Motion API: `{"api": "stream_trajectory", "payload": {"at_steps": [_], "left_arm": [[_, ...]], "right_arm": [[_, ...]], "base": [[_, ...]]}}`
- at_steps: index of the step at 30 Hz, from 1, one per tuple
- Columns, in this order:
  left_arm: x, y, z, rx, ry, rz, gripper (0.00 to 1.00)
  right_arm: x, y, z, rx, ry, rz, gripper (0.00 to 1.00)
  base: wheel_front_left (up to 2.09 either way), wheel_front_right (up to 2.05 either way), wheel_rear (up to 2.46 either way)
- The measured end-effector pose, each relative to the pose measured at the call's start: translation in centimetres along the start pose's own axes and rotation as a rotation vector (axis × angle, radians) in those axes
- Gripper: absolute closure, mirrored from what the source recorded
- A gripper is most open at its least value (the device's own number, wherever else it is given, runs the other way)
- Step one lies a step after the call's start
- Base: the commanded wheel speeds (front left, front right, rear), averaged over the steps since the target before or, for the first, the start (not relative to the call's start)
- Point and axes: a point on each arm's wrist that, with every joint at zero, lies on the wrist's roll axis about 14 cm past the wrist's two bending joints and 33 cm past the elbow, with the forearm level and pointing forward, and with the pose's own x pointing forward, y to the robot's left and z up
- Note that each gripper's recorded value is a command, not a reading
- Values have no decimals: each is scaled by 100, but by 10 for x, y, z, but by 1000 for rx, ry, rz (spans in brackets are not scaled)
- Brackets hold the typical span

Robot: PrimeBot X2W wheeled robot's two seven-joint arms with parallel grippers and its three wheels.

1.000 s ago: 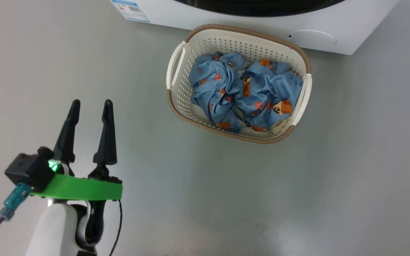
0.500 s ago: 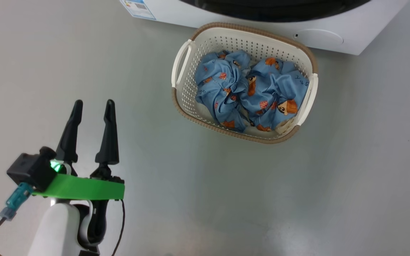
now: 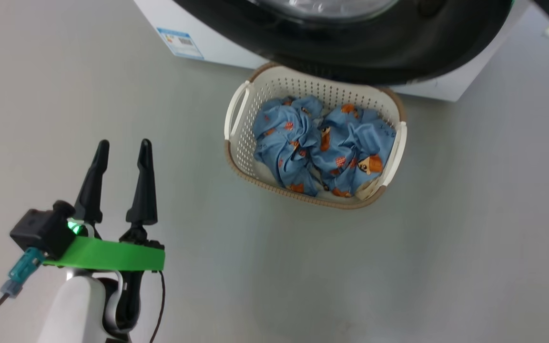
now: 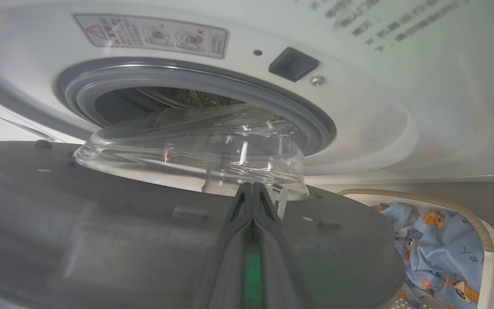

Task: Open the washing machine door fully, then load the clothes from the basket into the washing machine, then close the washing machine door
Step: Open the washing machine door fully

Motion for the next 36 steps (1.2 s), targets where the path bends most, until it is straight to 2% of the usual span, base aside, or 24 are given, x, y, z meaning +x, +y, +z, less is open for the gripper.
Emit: {"api": "stream_trajectory", "payload": {"at_steps": [10, 23, 36], "left_arm": [[-20, -2, 13, 10, -23, -6, 0], [-48, 0, 36, 21, -79, -4, 0], [-84, 24, 46, 20, -106, 73, 0]], "right_arm": [[-24, 10, -42, 13, 76, 2, 100], [-54, 36, -89, 57, 124, 61, 100], [-56, 51, -151, 139, 234, 121, 100]], "base": [[0, 0, 0], [0, 0, 0], [0, 0, 0]]}}
